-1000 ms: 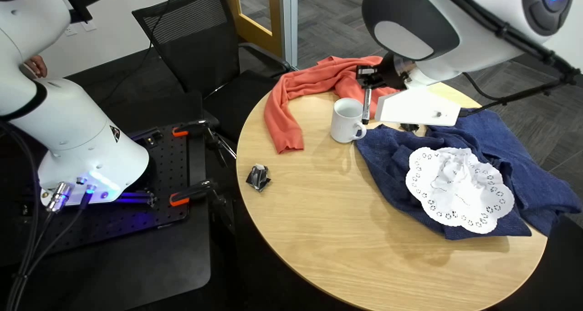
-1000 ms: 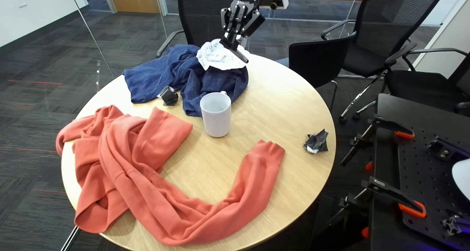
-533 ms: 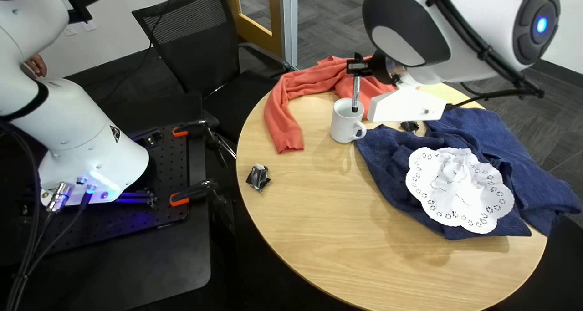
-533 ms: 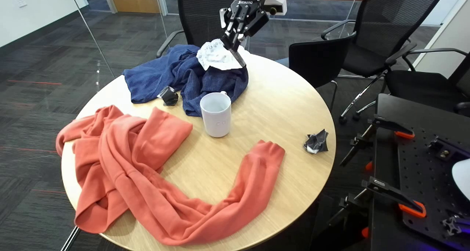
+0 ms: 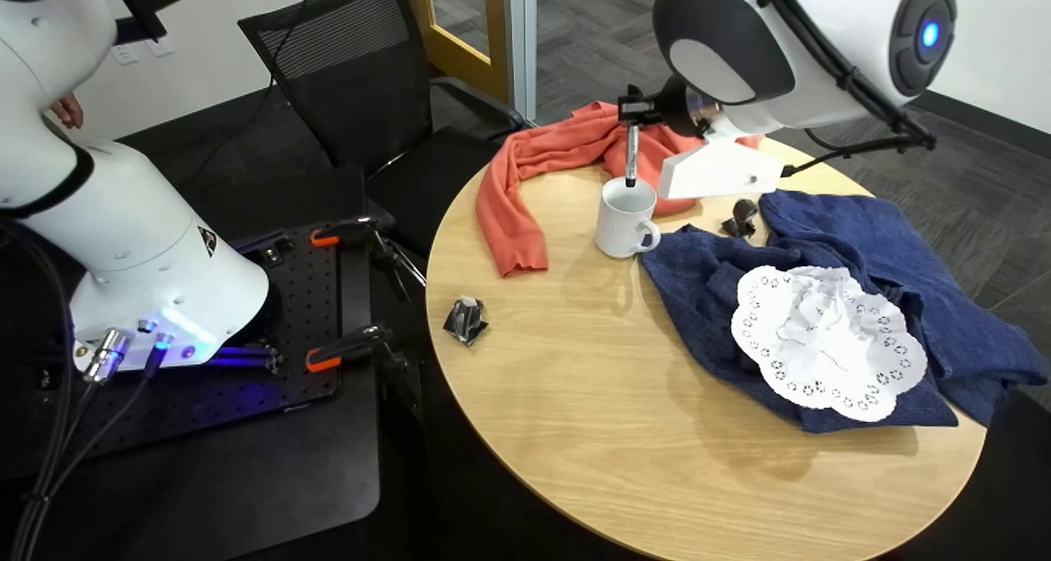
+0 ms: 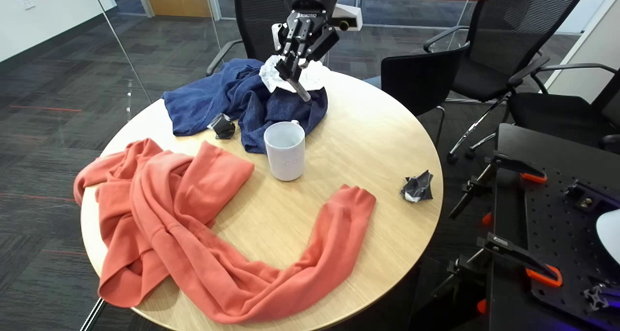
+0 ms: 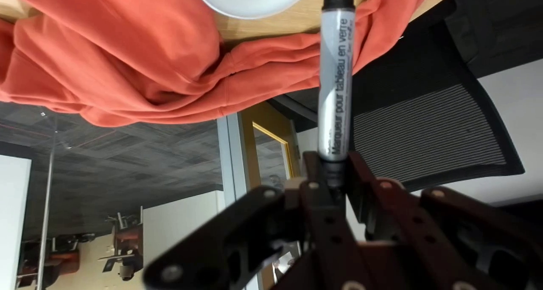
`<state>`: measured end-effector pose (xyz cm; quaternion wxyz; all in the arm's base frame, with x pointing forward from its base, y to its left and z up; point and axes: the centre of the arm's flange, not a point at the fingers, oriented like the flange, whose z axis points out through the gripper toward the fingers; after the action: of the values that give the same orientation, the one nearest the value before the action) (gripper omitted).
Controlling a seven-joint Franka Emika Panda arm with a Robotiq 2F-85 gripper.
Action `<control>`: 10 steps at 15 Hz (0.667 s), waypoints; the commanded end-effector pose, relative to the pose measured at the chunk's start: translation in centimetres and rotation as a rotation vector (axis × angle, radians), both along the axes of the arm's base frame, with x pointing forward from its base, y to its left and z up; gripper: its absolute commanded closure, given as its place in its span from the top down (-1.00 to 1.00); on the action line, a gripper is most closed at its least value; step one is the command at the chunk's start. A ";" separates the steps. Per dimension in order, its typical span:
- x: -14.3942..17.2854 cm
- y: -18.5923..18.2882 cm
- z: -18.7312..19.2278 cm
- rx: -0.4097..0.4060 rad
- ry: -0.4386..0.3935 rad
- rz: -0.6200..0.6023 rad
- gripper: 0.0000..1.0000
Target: Put the pen in the mug
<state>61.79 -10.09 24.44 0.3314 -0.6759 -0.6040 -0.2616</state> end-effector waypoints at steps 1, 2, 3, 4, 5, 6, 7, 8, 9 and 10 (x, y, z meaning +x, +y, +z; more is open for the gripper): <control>1.8 1.4 -0.5 0.012 -0.039 0.047 -0.91; 2.2 1.7 -0.8 0.020 -0.040 0.055 -0.91; 2.5 2.0 -1.1 0.023 -0.043 0.067 -0.91; 2.9 2.1 -1.4 0.027 -0.044 0.074 -0.91; 3.1 2.1 -1.7 0.030 -0.044 0.080 -0.91; 3.4 2.1 -2.0 0.035 -0.045 0.092 -0.91; 3.6 2.1 -2.3 0.036 -0.049 0.101 -0.91; 3.9 1.9 -2.6 0.045 -0.043 0.108 -0.91; 4.2 1.8 -2.8 0.059 -0.027 0.113 -0.91; 4.4 1.7 -3.0 0.073 -0.017 0.118 -0.91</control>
<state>64.55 -7.75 21.61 0.3432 -0.6446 -0.6304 -0.2633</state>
